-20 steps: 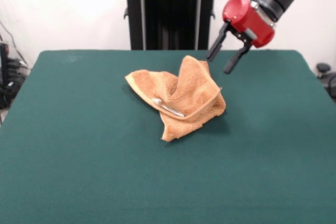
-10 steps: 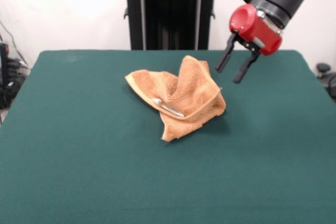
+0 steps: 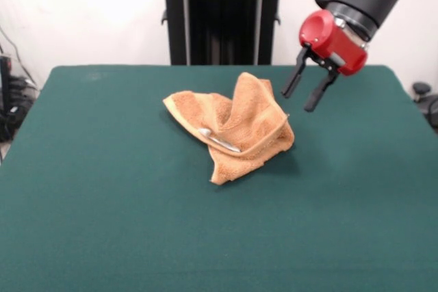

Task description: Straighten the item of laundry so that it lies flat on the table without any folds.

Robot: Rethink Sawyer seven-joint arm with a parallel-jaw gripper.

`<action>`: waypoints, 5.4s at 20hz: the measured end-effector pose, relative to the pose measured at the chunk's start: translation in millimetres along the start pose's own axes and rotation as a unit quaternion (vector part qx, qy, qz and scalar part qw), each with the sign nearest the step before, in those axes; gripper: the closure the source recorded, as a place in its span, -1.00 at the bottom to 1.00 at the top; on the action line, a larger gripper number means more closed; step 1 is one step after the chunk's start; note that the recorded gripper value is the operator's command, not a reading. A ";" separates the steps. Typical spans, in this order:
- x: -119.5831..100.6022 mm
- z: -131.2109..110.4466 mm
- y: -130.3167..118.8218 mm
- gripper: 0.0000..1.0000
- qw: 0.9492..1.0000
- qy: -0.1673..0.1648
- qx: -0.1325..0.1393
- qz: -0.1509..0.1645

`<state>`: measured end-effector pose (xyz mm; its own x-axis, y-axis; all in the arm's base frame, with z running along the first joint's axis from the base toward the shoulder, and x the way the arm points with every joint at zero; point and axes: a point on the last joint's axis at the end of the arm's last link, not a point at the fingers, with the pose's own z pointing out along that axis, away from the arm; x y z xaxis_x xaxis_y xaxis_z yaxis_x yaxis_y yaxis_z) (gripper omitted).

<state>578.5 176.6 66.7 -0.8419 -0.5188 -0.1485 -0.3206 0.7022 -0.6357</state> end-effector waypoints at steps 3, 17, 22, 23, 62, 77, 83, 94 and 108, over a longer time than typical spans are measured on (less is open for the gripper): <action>0.4 0.4 0.4 -1.00 1.000 0.001 0.000 0.000; 1.8 4.0 0.9 -1.00 1.000 0.003 -0.003 0.002; 2.9 6.4 1.9 -1.00 1.000 0.005 -0.005 0.003; 2.8 6.9 3.3 -1.00 1.000 0.005 -0.007 0.003; 27.3 32.0 25.1 -1.00 0.998 0.051 -0.028 -0.023; 43.4 58.4 39.2 -1.00 0.992 0.094 -0.086 -0.008; 44.8 59.4 42.7 -1.00 0.991 0.092 -0.093 -0.017; 45.9 58.9 45.0 -1.00 0.991 0.093 -0.095 -0.021; 44.7 56.1 49.3 -1.00 0.991 0.091 -0.095 -0.025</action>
<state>549.4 160.6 -13.8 -0.8815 -0.4712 0.0300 -0.4256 0.7656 -0.4824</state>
